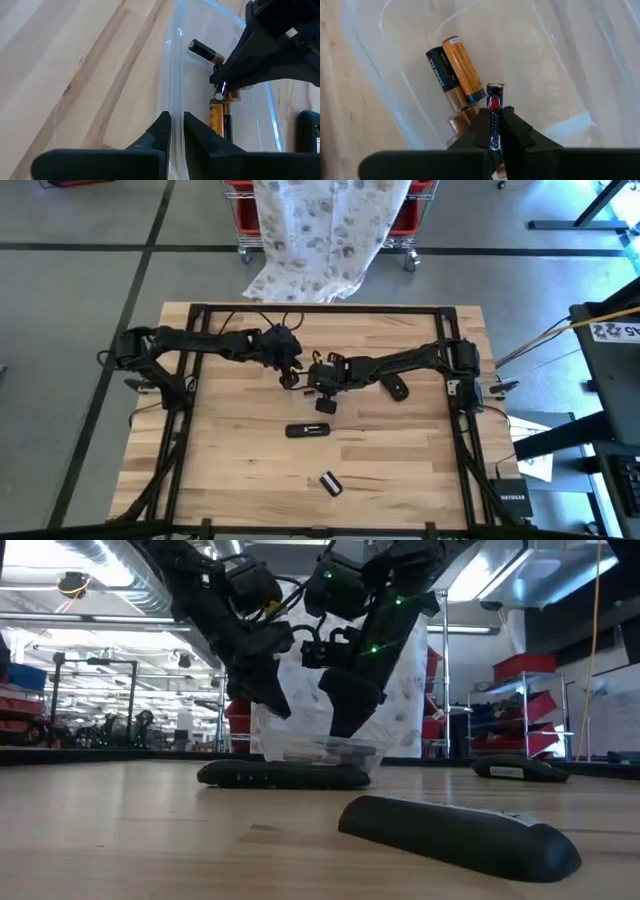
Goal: Insert battery
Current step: Insert the silver battery into the remote
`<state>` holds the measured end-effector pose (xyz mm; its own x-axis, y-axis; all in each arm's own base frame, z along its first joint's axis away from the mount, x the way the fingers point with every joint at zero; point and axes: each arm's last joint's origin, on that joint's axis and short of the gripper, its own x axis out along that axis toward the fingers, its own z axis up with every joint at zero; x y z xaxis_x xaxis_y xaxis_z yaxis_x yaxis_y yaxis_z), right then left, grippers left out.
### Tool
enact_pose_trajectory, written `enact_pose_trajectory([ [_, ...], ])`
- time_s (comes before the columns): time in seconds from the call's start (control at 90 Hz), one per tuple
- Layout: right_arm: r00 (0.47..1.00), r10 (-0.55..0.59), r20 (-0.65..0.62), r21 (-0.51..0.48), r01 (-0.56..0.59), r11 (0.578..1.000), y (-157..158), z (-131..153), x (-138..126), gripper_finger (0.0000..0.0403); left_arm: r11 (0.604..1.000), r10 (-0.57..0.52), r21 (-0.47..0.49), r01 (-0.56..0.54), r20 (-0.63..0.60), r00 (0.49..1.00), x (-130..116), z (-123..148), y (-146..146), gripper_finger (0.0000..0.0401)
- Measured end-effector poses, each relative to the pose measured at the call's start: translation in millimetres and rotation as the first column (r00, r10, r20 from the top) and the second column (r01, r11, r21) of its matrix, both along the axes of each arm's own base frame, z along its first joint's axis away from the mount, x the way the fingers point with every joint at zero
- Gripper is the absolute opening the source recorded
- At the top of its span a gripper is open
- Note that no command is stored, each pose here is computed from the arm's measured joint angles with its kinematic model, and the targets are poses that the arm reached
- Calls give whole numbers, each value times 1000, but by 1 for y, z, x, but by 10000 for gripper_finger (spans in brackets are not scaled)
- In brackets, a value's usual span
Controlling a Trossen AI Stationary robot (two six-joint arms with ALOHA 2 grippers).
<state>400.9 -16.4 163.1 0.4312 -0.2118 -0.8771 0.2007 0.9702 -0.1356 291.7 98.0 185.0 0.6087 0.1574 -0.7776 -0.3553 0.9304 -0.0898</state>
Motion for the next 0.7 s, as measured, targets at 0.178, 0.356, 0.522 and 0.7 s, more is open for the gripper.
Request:
enact_pose_trajectory([
  [0.178,1000,0,-24,0,0,1000,0,0,-2,0,1000,2,1,-2,0,1000,0,0,0,12],
  [0.356,998,-4,-55,-2,3,1000,0,2,-7,0,1000,-2,0,2,11,1000,1,1,0,12],
  [0.522,999,12,-31,26,-11,1000,1,8,-7,0,999,-38,-16,40,80,996,6,4,-2,12],
  [0.7,998,51,23,45,-52,998,3,22,1,0,998,-66,-13,68,118,991,11,7,-9,12],
])
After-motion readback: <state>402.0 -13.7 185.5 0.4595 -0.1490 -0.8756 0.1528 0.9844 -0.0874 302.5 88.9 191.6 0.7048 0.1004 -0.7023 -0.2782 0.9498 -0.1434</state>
